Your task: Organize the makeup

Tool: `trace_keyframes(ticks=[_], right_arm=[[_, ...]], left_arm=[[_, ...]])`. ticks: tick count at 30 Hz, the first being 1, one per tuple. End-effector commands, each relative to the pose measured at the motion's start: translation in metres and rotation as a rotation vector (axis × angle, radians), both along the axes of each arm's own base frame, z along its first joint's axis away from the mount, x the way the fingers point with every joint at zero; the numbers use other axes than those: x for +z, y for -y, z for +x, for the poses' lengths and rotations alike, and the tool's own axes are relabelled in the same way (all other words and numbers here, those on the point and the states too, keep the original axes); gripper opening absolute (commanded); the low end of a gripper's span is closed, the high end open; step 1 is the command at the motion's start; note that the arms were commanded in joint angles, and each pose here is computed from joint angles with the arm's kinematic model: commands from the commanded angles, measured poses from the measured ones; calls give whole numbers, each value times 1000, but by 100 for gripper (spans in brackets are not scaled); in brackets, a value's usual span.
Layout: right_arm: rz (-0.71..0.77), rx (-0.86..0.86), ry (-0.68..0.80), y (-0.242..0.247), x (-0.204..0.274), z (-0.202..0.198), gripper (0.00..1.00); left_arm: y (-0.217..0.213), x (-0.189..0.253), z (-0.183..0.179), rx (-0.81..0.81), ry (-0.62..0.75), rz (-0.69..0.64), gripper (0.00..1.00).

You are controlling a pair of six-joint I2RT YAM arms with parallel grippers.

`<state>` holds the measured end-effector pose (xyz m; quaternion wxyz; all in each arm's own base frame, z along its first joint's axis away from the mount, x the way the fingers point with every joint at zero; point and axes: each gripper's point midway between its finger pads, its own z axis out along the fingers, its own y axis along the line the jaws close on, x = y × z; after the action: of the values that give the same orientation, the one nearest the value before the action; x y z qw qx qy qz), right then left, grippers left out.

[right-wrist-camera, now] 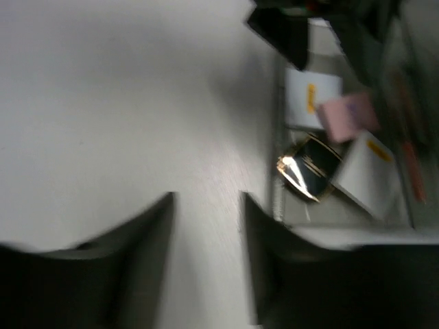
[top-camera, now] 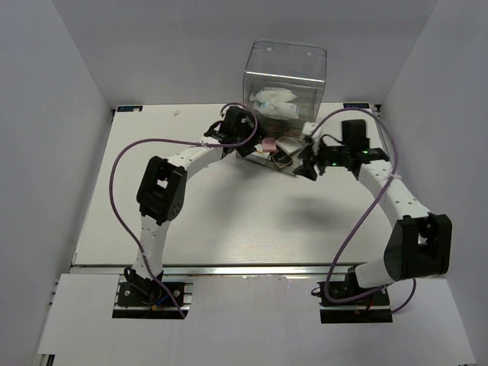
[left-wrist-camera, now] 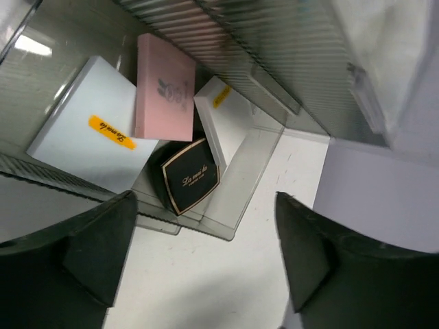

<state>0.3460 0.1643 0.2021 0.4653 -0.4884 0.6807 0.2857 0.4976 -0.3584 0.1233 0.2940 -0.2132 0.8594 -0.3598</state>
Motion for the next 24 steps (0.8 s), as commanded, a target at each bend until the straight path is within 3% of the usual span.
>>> trace_keyframes(ticks=[1,2,3,4,5,7,10,12,16,19,22,23,24], right_arm=[[-213,260,182,-49,-26,-23,42],[-236,270,174,-54,-33,-24,26],[-274,272,182,-58,-41,-21,13],[-291,265,188,-63,-45,-16,3],[-317,284,168,-76,-58,-15,0],[-388,223,155,-78,-73,-2,0],[-468,139,152,-87,-96,23,0],[-530,62,156,-91,-110,43,0],[-602,-62,171,-90,-130,73,2],[-651,-159,236,-84,-141,100,12],[-679,-260,302,-77,-132,123,44],[-682,-270,318,-77,-132,128,62],[-682,-286,330,-74,-130,132,69]], left_arm=[[-28,86,-13,1,173,-4,87],[-36,113,-12,5,231,-23,82],[-49,100,-20,8,222,1,76],[-62,104,-25,15,232,-3,61],[-89,131,-29,48,279,-26,51],[-116,114,-47,53,248,-49,42],[-163,127,-70,66,304,-159,42],[-190,147,-79,89,371,-197,47],[-206,150,-93,79,400,-142,60],[-209,151,-97,78,403,-119,64],[-210,152,-100,78,409,-117,67],[-210,149,-101,81,403,-116,67],[-211,149,-102,82,406,-116,67]])
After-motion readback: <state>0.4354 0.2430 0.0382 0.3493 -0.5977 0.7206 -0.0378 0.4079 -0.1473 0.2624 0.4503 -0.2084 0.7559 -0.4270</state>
